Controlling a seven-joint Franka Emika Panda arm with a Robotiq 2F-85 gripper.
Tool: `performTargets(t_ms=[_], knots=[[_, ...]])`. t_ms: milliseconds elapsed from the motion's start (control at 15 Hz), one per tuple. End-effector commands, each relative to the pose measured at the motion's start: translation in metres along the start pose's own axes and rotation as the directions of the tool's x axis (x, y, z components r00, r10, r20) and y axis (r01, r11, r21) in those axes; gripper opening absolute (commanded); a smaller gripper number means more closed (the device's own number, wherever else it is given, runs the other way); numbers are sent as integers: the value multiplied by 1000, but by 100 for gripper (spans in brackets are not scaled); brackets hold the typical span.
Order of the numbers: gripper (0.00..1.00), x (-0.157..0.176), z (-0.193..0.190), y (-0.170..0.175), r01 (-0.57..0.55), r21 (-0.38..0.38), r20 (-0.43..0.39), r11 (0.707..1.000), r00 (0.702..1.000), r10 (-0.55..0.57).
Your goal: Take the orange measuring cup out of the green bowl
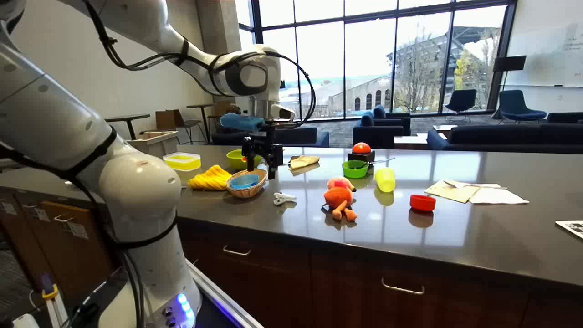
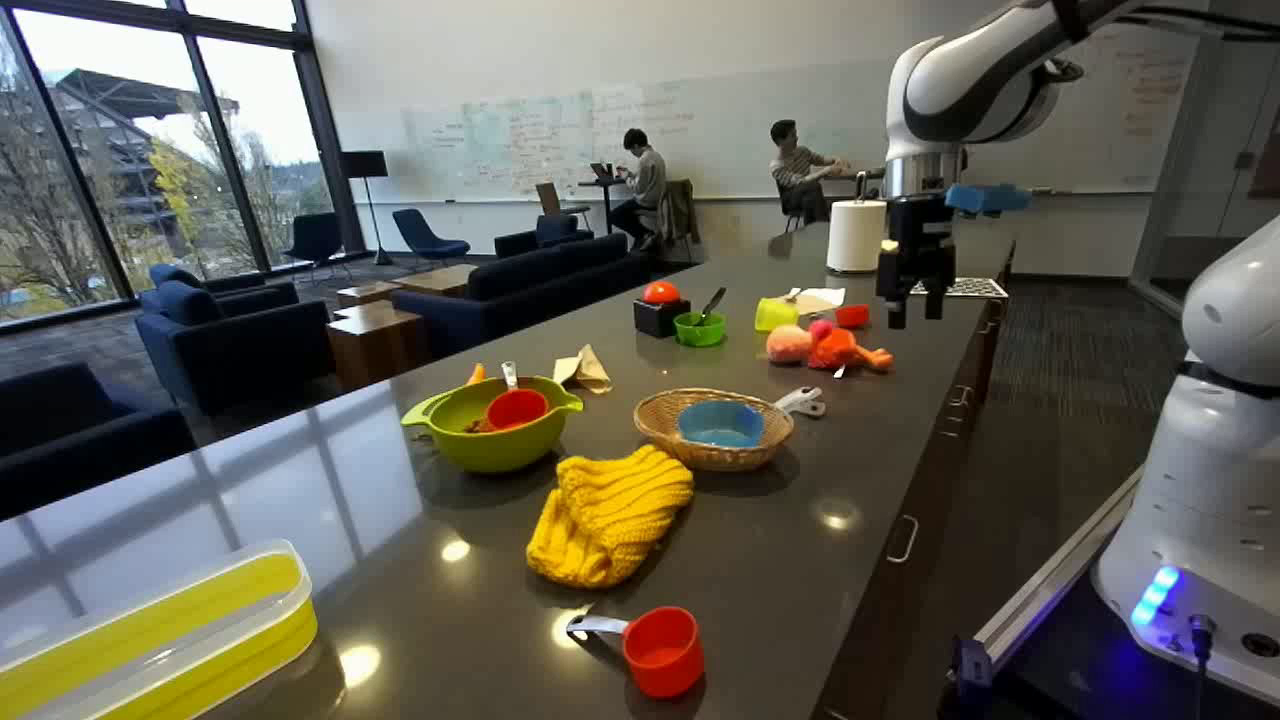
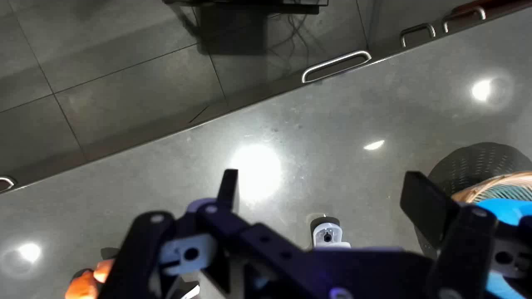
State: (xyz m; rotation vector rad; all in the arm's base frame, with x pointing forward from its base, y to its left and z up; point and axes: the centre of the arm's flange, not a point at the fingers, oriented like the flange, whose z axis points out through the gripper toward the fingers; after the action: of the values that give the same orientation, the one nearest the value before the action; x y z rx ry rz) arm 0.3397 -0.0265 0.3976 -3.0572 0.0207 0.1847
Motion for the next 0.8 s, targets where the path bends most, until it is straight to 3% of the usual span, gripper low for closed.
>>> performTargets(t_ms=[0,600,667,733], knots=[[100,0,0,0,0,0,0,1000,1000,0],[100,0,0,0,0,0,0,1000,1000,0],[100,-28,-19,-32,34,-96,-75,995,996,-41],[100,-49,-32,-54,40,-145,-81,989,995,-52]])
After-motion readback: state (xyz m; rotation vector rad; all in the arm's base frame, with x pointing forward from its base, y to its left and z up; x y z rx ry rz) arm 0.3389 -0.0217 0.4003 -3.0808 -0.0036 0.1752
